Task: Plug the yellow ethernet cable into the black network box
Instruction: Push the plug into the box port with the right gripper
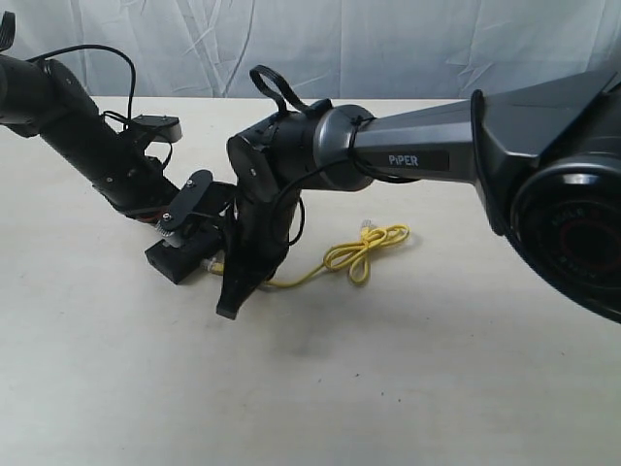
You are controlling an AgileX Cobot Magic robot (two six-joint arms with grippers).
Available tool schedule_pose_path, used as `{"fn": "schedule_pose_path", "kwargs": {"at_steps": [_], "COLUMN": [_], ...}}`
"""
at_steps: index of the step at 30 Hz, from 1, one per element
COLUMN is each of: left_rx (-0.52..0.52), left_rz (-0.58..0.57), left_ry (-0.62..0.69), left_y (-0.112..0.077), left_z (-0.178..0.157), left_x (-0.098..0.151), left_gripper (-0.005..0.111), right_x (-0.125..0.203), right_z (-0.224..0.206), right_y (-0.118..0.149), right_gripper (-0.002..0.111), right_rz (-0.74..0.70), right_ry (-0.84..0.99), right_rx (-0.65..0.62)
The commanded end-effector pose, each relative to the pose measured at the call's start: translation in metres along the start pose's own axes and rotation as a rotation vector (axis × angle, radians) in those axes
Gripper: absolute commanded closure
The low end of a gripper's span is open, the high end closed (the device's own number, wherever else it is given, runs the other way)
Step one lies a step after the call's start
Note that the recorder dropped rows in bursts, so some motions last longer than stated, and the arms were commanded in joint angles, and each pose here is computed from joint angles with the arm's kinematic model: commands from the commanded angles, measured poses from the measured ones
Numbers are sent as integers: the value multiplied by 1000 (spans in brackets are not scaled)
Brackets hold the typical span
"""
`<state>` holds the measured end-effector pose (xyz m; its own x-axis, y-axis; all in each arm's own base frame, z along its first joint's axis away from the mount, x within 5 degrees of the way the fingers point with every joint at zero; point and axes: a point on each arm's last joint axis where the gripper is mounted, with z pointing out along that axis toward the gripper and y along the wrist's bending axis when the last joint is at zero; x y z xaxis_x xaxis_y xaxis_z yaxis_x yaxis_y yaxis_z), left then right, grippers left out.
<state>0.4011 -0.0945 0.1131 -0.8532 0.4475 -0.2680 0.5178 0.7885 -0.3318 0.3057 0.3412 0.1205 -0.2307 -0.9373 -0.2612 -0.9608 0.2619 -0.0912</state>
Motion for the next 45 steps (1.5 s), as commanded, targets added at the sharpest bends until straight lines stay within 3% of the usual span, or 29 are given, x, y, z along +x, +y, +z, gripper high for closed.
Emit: {"fn": "schedule_pose_path", "kwargs": {"at_steps": [1,16,29,45], "left_rx": [5,5,5,25], "left_rz": [4,4,0,-24], "left_ry": [18,18,18,3], "left_y": [-1,-1,-1,-3], "left_z": [1,1,1,1], "left_x": [2,2,2,1], "left_gripper": [107,107,107,107], "right_x": [-4,-2,-1,-6], "right_z": [-9,-10,-10,-10], "right_y": [-1,-4,-13,-9], "right_gripper": [109,109,109,109], "right_rz": [1,-23,97,205], "right_ry": [-40,-25,-19,-71], "right_rx": [-12,26,125,67]}}
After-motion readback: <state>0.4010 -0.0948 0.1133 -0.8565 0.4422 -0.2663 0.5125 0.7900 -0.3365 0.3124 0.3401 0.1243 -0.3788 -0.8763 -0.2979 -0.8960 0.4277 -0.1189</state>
